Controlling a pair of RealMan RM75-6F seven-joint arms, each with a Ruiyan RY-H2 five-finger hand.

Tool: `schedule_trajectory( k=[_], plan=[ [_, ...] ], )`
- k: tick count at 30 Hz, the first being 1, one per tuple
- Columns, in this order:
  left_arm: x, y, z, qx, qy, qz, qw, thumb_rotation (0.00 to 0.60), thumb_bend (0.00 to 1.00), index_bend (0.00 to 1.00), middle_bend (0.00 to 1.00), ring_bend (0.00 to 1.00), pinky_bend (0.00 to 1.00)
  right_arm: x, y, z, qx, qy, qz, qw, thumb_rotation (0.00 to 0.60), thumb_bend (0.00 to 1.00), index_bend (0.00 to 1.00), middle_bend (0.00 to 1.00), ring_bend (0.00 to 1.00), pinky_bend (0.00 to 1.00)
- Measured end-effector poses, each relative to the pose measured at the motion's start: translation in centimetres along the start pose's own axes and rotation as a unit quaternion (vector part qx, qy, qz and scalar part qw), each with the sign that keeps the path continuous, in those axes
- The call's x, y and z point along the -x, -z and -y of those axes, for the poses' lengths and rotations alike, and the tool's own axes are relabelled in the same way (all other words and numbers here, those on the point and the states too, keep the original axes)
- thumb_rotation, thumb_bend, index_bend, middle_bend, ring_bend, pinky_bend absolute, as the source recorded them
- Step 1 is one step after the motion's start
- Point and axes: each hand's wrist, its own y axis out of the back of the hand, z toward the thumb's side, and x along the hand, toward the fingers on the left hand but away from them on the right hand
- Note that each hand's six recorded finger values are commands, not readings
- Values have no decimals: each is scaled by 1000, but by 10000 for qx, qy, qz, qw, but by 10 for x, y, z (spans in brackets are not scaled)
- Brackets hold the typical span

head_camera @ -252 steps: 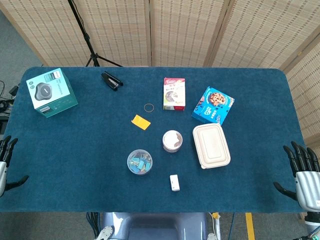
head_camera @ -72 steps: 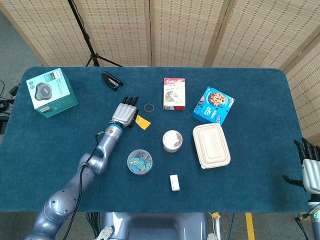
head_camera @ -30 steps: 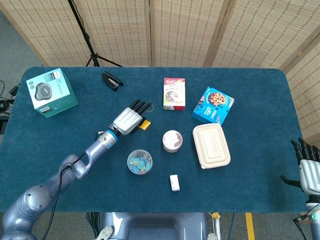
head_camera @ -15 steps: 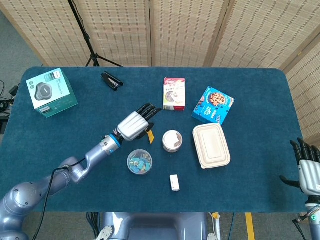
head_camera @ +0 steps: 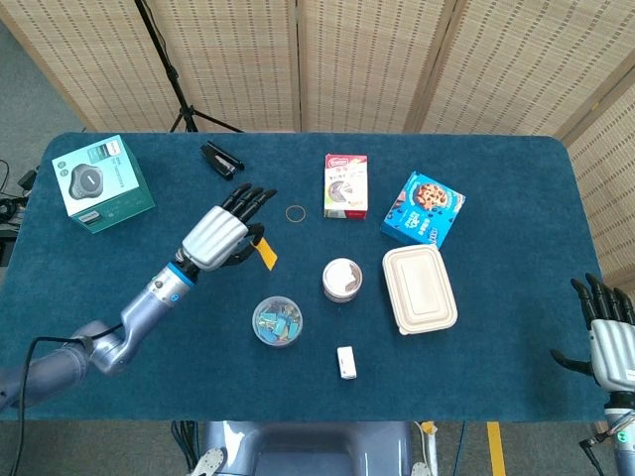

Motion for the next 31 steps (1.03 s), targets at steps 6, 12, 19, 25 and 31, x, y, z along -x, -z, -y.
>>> schedule_trajectory(
  k=[6, 12, 19, 25, 31],
  plan=[
    [34, 21, -15, 230, 94, -496, 9985, 600, 14, 86, 0, 0, 0, -3, -6, -5, 85, 61, -132, 9999, 600, 0, 0, 0, 0, 0],
    [75, 30, -28, 413, 234, -1016, 9937, 600, 0, 0, 0, 0, 0, -7, -14, -9, 184, 85, -293, 9994, 600, 0, 0, 0, 0, 0],
    [146, 53, -48, 548, 78, -1919, 9799, 600, 0, 0, 0, 0, 0, -10, -15, -12, 215, 122, -375, 9990, 600, 0, 0, 0, 0, 0],
    [219, 76, -54, 696, -71, -2858, 9557, 600, 0, 0, 0, 0, 0, -13, -11, -16, 166, 236, -388, 9988, 600, 0, 0, 0, 0, 0],
    [260, 90, -60, 856, -302, -3280, 9403, 600, 0, 0, 0, 0, 0, -14, -9, -19, 31, 423, -365, 9984, 600, 0, 0, 0, 0, 0]
  ],
)
